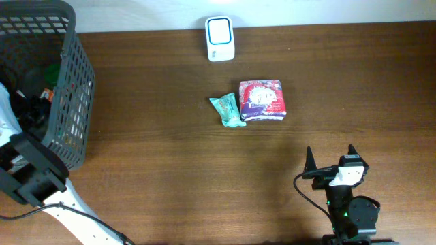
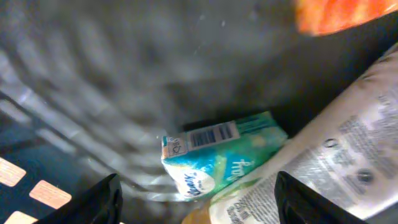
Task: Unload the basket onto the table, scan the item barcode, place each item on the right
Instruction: 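Reach into the basket and grasp the small teal tissue packet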
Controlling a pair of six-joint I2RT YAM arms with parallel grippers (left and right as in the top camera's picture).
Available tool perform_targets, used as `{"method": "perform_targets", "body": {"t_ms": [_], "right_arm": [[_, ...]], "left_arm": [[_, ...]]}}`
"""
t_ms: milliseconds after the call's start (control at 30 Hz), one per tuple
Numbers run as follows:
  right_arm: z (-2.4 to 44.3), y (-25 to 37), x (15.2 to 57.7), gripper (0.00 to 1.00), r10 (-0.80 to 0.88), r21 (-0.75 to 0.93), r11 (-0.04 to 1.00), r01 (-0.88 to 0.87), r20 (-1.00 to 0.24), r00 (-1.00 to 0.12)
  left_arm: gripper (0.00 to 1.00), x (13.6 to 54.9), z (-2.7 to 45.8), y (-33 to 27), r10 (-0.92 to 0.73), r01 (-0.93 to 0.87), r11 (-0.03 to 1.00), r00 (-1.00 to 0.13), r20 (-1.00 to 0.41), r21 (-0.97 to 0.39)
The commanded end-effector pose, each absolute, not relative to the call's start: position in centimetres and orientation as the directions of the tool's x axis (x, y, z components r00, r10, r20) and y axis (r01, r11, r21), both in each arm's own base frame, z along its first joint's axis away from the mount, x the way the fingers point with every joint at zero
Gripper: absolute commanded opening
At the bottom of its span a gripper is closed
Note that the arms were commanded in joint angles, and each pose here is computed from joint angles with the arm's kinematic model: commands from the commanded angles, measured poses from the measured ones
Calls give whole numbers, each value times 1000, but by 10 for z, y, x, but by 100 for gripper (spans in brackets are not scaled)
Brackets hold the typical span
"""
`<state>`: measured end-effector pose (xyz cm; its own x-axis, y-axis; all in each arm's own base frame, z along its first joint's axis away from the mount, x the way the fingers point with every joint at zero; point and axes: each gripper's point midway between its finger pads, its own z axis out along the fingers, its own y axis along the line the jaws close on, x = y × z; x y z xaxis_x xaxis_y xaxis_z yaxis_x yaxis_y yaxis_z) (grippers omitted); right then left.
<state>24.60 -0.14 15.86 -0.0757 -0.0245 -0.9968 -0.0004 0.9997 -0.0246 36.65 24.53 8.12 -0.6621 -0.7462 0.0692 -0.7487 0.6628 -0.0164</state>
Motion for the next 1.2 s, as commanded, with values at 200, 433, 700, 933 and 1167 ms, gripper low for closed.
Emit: {"method": "perform_targets", "body": {"t_ms": [200,433,700,933,1167], "right_arm": [[155,-2,246,99,-18,-19,1000,6,-997,-80],[155,-2,246,99,-18,-19,1000,6,-997,-80],[155,-2,246,99,-18,-19,1000,6,-997,-80],[155,-2,246,99,-18,-19,1000,6,-997,-80],[155,-2,246,99,-18,-19,1000,6,-997,-80]], "left_arm": [[65,335,42,250,-719,-710,694,-680,143,117],[66,354,36,232,-679,-691,722,-718,152,-38],[1,357,7,214,-676,-698,704,-715,178,-130],[0,379,76,250,-752,-747,636,-656,64,-195],[0,410,250,277,-759,-621,649,-573,-311,-440]]}}
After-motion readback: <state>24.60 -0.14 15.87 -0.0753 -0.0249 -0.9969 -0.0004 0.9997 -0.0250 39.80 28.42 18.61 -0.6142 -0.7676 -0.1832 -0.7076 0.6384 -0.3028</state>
